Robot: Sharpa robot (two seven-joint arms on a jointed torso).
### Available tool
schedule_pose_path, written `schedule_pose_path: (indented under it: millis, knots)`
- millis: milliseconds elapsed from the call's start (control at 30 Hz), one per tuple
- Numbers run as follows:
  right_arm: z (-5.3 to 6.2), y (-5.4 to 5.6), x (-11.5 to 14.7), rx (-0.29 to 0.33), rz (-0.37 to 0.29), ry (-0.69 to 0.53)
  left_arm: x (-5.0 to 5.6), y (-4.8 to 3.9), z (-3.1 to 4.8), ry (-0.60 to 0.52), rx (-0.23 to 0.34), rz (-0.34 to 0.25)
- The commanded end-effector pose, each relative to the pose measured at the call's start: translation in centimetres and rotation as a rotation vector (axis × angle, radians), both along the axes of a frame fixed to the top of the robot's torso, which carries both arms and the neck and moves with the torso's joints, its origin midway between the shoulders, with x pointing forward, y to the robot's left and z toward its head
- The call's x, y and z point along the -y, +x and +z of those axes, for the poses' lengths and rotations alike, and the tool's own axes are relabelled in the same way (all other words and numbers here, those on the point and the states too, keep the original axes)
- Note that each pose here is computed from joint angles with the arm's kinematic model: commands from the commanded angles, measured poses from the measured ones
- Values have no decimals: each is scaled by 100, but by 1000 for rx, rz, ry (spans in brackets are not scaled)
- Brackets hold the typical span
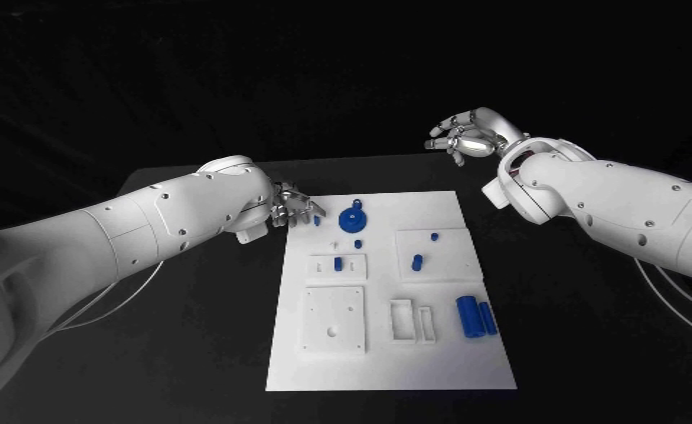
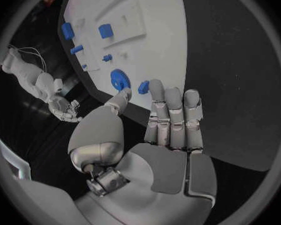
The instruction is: Assemble the parts on the task board
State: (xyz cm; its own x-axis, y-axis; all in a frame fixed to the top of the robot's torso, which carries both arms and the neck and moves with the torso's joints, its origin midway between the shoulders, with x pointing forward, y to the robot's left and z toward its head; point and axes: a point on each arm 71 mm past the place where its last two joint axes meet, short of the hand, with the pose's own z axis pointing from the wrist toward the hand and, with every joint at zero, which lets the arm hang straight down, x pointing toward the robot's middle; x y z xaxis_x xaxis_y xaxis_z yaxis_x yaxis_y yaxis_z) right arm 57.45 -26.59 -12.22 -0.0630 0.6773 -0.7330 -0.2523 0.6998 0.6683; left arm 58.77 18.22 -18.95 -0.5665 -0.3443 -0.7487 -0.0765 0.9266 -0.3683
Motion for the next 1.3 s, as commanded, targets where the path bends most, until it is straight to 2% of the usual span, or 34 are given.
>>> schedule_pose_path:
  millis: [33, 400, 600, 967, 1300]
  knots:
    - [6, -6, -13, 6, 11, 1, -1, 2, -18, -12, -10, -10]
    - [7, -16, 5, 5, 10, 1, 65, -20, -114, -49, -54, -10]
    - [8, -18, 20, 5, 6, 1, 47, -13, -118, -53, -56, -4]
    - [9, -24, -13, 5, 15, 3, 121, -6, -134, -60, -57, -17]
    - [5, -22, -24, 0, 18, 2, 81, 22, -140, -58, -47, 3]
